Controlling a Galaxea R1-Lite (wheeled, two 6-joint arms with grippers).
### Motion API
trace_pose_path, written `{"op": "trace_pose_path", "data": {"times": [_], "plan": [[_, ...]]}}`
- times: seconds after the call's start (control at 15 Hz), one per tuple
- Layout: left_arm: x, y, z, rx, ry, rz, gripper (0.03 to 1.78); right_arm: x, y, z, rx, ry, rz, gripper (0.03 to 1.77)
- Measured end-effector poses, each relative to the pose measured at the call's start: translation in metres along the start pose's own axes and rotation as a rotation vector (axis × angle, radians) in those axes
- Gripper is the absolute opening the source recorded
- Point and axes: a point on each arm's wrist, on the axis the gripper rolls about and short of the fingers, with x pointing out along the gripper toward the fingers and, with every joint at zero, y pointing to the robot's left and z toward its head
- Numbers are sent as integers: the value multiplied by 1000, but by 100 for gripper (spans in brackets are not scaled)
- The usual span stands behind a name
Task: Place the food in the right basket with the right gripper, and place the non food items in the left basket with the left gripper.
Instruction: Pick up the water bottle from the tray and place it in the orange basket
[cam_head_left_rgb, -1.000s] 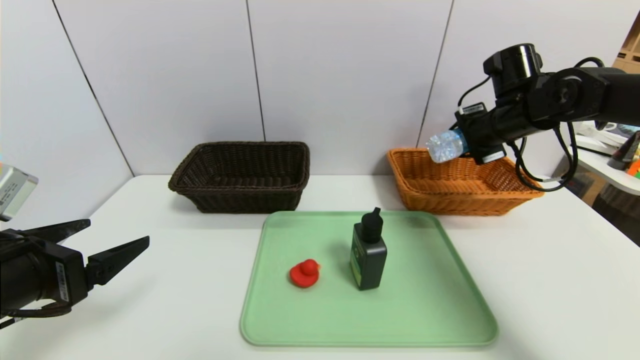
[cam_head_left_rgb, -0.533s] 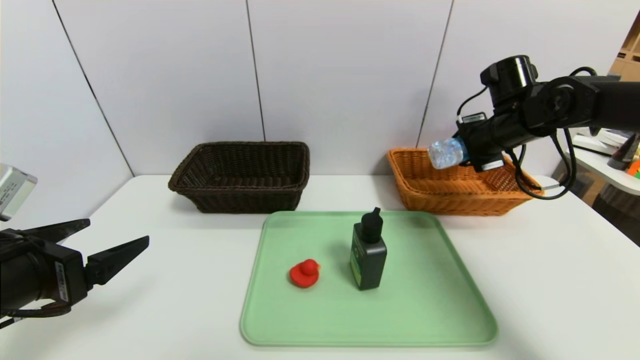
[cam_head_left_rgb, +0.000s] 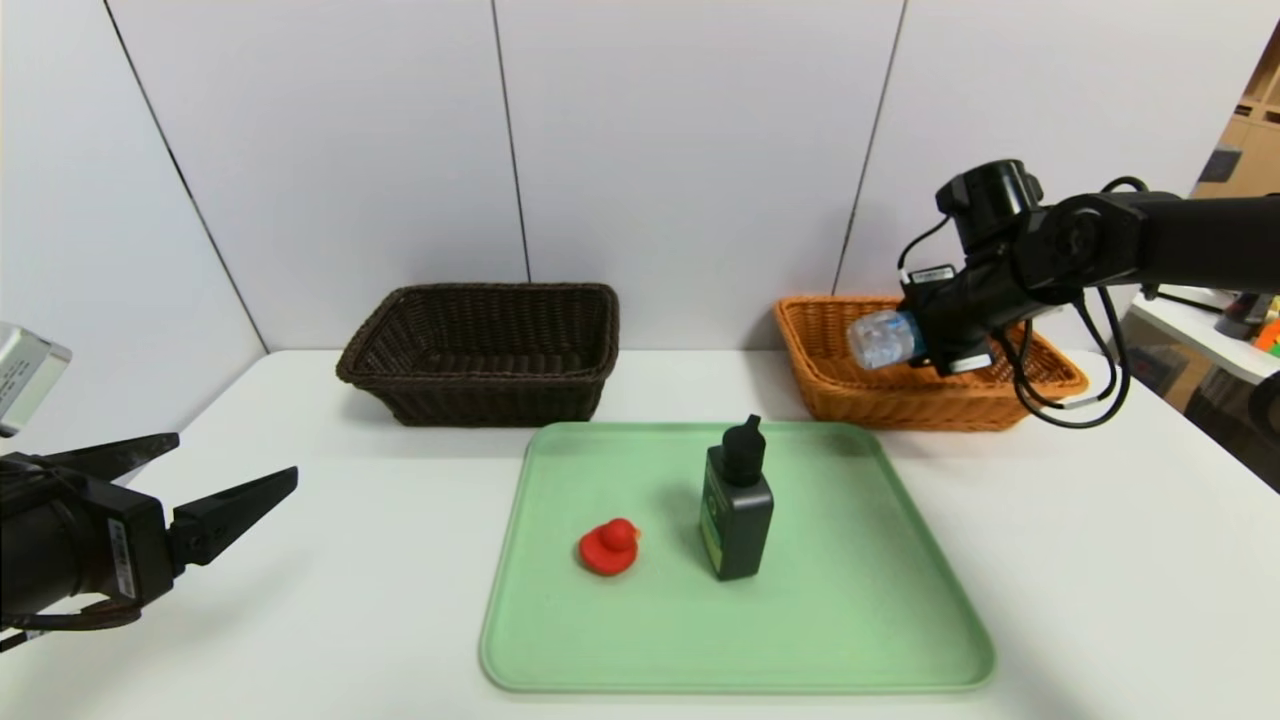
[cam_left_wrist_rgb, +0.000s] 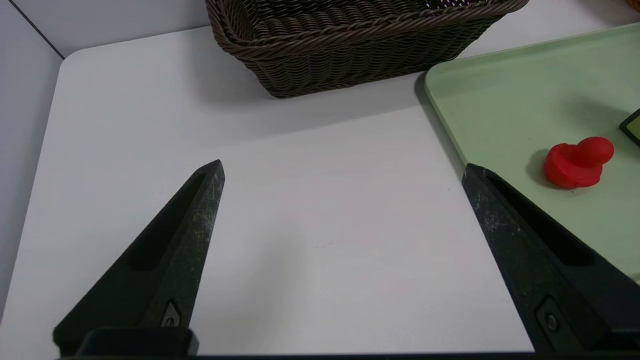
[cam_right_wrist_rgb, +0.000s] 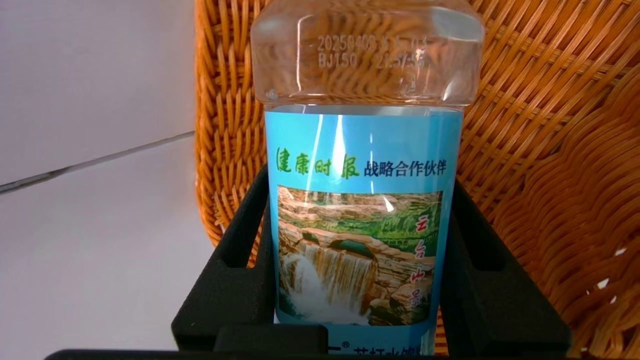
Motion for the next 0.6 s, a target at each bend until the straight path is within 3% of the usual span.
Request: {"op": "trace_pose_path", "data": {"times": [0.53,0.6], "plan": [[0,0,-2,-1,7,0,169,10,-6,5,4,7,-25,85],[0,0,-2,-1,7,1,169,10,-6,5,3,8,-24,96]]}}
